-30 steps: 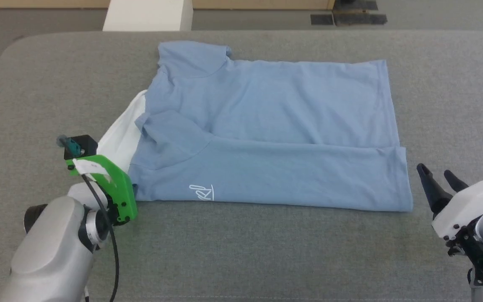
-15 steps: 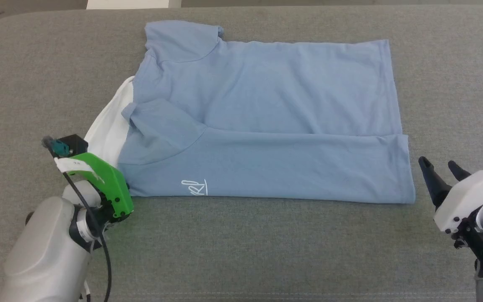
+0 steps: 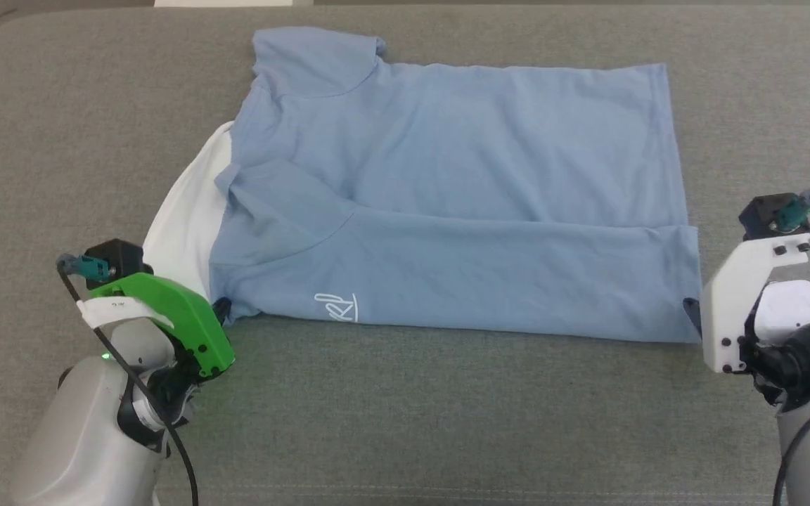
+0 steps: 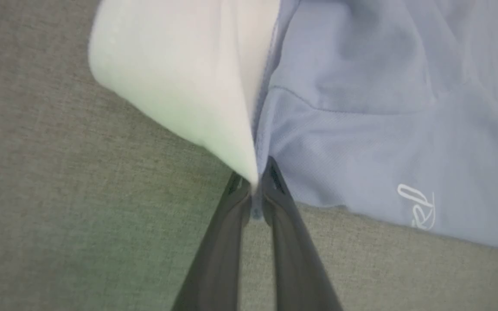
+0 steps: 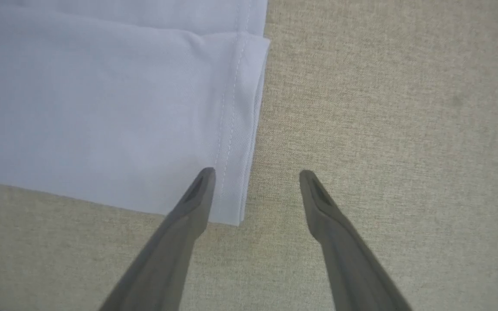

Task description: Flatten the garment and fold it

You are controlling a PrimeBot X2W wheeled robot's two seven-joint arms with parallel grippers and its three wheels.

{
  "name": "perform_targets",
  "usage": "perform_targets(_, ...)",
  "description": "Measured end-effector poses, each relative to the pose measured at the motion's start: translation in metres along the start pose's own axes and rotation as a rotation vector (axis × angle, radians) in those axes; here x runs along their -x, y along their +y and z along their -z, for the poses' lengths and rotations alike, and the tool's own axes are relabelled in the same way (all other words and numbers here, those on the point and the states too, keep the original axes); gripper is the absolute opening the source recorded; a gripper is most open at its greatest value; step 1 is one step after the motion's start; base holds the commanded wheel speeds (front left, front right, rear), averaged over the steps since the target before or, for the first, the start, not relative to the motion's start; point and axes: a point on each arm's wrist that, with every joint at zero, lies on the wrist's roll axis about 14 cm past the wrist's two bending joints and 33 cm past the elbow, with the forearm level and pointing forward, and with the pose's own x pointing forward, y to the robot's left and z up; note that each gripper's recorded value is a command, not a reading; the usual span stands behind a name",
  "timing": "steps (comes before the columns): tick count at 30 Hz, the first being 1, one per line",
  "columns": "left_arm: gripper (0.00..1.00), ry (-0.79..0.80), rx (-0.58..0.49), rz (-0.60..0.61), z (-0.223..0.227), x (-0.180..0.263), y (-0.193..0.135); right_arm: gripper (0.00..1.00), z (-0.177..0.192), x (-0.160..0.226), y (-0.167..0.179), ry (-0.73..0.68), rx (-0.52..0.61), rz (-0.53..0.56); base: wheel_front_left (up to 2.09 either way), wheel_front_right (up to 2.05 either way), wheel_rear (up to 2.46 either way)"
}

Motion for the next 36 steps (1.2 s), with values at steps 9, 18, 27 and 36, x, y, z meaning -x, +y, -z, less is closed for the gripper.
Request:
perform_targets(9, 0.00, -0.025, 0.025, -0.021, -0.003, 0.002, 0.010, 1.00, 0.021, -0.032, 0.024, 0.152, 0.105, -0.032, 0.00, 0.00, 0.00)
perform_targets(18, 0.00, -0.038, 0.043, -0.030, -0.001, 0.008, 0.016, 0.00, 0.018, -0.035, 0.029, 0.171, 0.086, -0.067, 0.00, 0.00, 0.00)
perform_targets(27, 0.00, -0.112, 0.064, -0.014, -0.013, 0.021, 0.012, 0.00, -0.010, -0.013, 0.020, 0.012, -0.032, -0.089, 0.00, 0.00, 0.00)
perform_targets(36, 0.00, -0.196, 0.085, 0.000, -0.020, 0.054, 0.007, 0.00, -0.028, 0.026, -0.003, -0.100, -0.079, -0.071, 0.00, 0.00, 0.00)
